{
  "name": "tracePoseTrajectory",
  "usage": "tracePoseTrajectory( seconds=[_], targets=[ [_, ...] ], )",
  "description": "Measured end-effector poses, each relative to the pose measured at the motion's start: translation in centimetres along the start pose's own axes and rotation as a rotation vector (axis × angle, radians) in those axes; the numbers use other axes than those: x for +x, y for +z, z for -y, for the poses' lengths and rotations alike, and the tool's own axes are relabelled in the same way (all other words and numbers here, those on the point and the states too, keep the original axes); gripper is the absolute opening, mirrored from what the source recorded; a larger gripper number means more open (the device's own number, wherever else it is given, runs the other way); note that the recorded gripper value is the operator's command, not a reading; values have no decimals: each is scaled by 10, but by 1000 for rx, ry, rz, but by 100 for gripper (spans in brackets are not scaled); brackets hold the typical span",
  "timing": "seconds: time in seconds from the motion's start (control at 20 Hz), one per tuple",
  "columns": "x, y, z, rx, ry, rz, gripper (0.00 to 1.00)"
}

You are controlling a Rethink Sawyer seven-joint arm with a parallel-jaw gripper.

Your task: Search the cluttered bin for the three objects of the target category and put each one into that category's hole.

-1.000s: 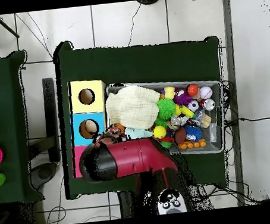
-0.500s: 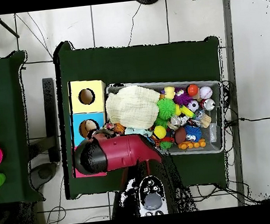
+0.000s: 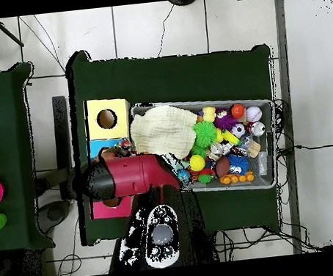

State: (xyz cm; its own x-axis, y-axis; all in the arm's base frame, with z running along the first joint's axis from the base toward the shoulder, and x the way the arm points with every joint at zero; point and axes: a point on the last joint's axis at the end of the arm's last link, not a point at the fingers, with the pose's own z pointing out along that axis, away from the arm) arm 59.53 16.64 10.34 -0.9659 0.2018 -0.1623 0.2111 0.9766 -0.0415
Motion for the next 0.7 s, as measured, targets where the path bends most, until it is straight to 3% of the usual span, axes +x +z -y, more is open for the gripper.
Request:
tracePoseTrajectory(
  seconds=[0.45, 0.7],
  targets=[
    [-27, 7, -17, -5, 48, 34, 0],
    [-32, 13, -17, 1, 66, 34, 0]
  ],
)
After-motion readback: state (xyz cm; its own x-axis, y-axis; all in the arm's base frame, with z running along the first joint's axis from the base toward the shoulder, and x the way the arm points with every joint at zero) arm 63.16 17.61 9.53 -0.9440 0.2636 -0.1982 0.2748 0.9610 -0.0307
